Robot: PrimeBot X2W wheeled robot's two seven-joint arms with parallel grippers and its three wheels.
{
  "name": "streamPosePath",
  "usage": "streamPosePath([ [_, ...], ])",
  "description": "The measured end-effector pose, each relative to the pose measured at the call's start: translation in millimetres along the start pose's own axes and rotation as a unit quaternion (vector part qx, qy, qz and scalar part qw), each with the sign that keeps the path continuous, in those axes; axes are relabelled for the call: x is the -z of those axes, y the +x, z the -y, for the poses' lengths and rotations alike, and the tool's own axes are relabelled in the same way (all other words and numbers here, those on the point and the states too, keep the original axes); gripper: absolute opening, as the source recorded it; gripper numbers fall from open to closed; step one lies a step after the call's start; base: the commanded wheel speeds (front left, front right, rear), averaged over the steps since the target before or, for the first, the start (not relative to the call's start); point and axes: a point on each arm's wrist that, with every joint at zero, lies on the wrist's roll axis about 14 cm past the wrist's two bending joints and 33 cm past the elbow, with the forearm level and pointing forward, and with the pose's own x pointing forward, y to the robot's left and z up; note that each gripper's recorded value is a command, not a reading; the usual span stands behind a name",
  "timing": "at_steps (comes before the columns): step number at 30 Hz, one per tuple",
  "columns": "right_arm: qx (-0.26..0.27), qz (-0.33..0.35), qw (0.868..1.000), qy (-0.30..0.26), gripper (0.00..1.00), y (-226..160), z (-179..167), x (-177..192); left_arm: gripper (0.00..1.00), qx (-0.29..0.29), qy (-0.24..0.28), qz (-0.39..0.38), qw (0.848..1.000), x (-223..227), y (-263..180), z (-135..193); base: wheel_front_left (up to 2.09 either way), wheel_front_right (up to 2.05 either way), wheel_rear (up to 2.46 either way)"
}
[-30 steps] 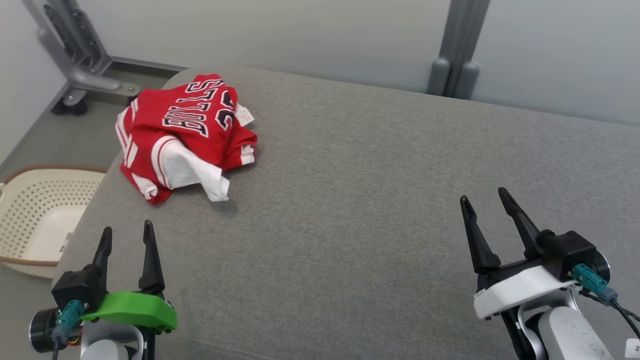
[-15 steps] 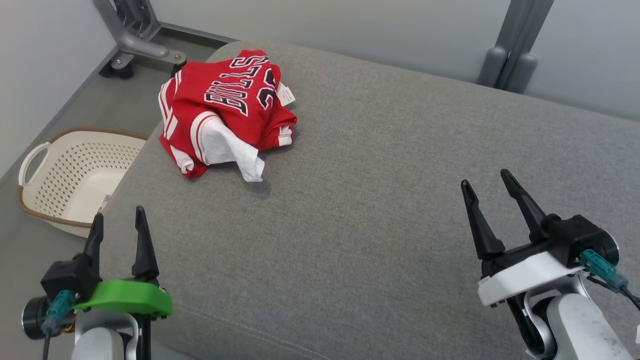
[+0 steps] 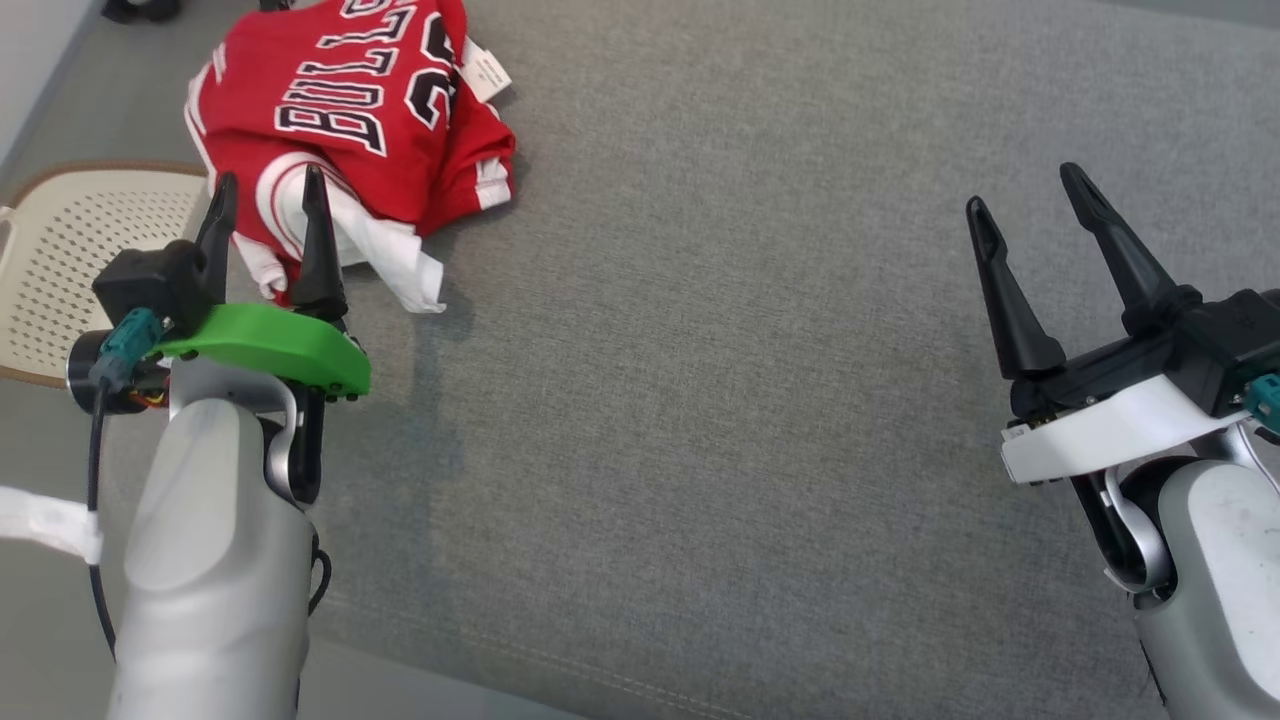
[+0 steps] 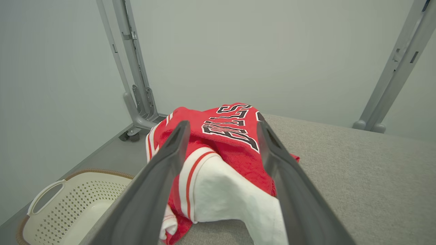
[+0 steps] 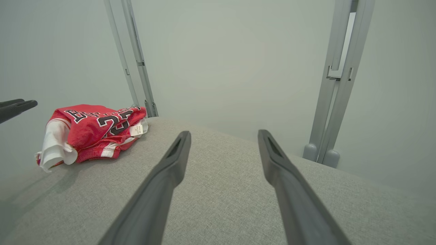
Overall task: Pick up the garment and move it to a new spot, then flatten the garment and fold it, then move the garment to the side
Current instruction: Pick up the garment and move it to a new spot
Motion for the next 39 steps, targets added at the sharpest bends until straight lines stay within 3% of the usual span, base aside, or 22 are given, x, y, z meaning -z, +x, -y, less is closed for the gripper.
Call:
streamPosePath([
  [5, 0.02, -0.029, 0.999, 0.015, 1.0, -4, 20, 35, 1.0, -0.006, -0.007, -0.11, 0.994, 63, 25, 1, 0.0, 0.0, 0.0],
  [12, 0.048, -0.061, 0.997, 0.021, 1.0, -20, 43, 63, 1.0, -0.027, -0.024, -0.194, 0.98, 107, 40, -5, 0.0, 0.0, 0.0],
  [13, 0.05, -0.064, 0.996, 0.022, 1.0, -21, 44, 65, 0.76, -0.031, -0.027, -0.206, 0.978, 112, 39, -6, 0.0, 0.0, 0.0],
  [15, 0.053, -0.067, 0.996, 0.021, 1.0, -23, 46, 67, 0.0, -0.041, -0.034, -0.226, 0.973, 120, 35, -11, 0.0, 0.0, 0.0],
  [18, 0.052, -0.062, 0.997, 0.021, 1.0, -23, 43, 61, 0.0, -0.052, -0.035, -0.224, 0.973, 116, 33, -20, 0.0, 0.0, 0.0],
  [26, 0.056, -0.036, 0.998, 0.016, 1.0, -29, 34, 34, 0.0, -0.068, -0.029, -0.132, 0.989, 58, 37, -47, 0.0, 0.0, 0.0],
  [39, 0.069, -0.007, 0.998, 0.007, 1.0, -61, 8, -14, 0.0, -0.038, -0.006, -0.012, 0.999, -12, -1, -47, 0.0, 0.0, 0.0],
])
